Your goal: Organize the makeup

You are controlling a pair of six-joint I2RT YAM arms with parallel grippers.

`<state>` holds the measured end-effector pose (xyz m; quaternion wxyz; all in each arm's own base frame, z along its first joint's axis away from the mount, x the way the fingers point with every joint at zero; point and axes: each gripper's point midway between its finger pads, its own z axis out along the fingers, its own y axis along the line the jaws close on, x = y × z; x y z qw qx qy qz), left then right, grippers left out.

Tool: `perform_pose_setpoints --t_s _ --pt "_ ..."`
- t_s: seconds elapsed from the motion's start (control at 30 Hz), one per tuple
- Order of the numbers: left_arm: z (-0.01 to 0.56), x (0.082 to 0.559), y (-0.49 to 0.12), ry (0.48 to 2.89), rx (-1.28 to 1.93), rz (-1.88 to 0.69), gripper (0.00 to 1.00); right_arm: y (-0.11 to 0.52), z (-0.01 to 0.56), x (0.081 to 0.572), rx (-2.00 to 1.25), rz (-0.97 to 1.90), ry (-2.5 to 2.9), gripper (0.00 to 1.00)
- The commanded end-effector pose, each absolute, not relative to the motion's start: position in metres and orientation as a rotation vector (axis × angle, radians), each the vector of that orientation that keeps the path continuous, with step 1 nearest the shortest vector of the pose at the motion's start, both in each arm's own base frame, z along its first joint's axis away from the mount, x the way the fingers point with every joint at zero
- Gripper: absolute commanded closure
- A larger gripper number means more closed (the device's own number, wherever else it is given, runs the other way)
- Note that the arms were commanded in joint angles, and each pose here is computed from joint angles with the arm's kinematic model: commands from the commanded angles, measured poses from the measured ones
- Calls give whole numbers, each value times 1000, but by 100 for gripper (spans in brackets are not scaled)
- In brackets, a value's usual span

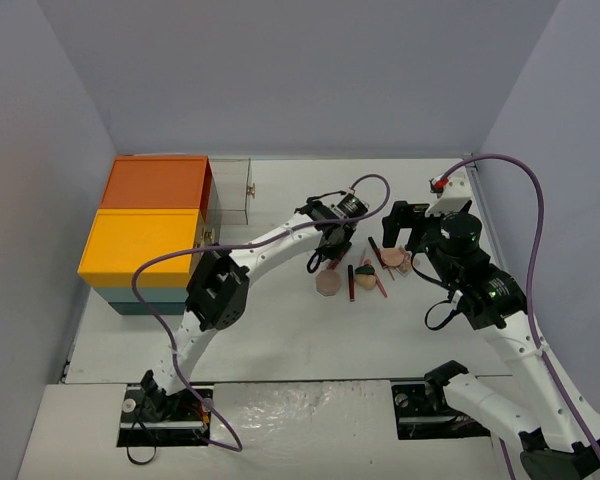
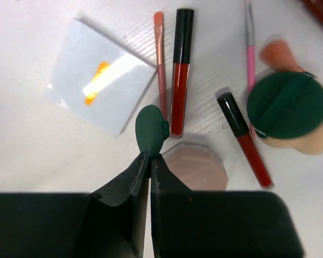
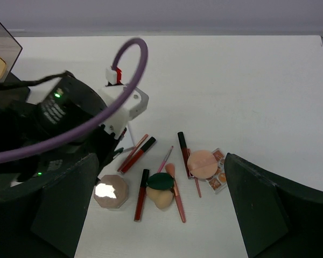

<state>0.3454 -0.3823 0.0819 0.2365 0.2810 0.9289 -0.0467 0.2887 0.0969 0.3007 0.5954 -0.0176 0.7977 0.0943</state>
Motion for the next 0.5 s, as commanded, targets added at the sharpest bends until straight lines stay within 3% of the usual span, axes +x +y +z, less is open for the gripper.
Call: perform_pose_setpoints --t_s 0.0,0.27,0.47 --pt "246 356 -371 2248 648 -253 100 100 320 294 -24 246 1791 0" --pt "347 367 -298 2120 452 -185 100 106 318 298 -38 259 1806 0" --pt "370 395 -231 2114 284 -172 97 110 314 299 -55 268 1820 0"
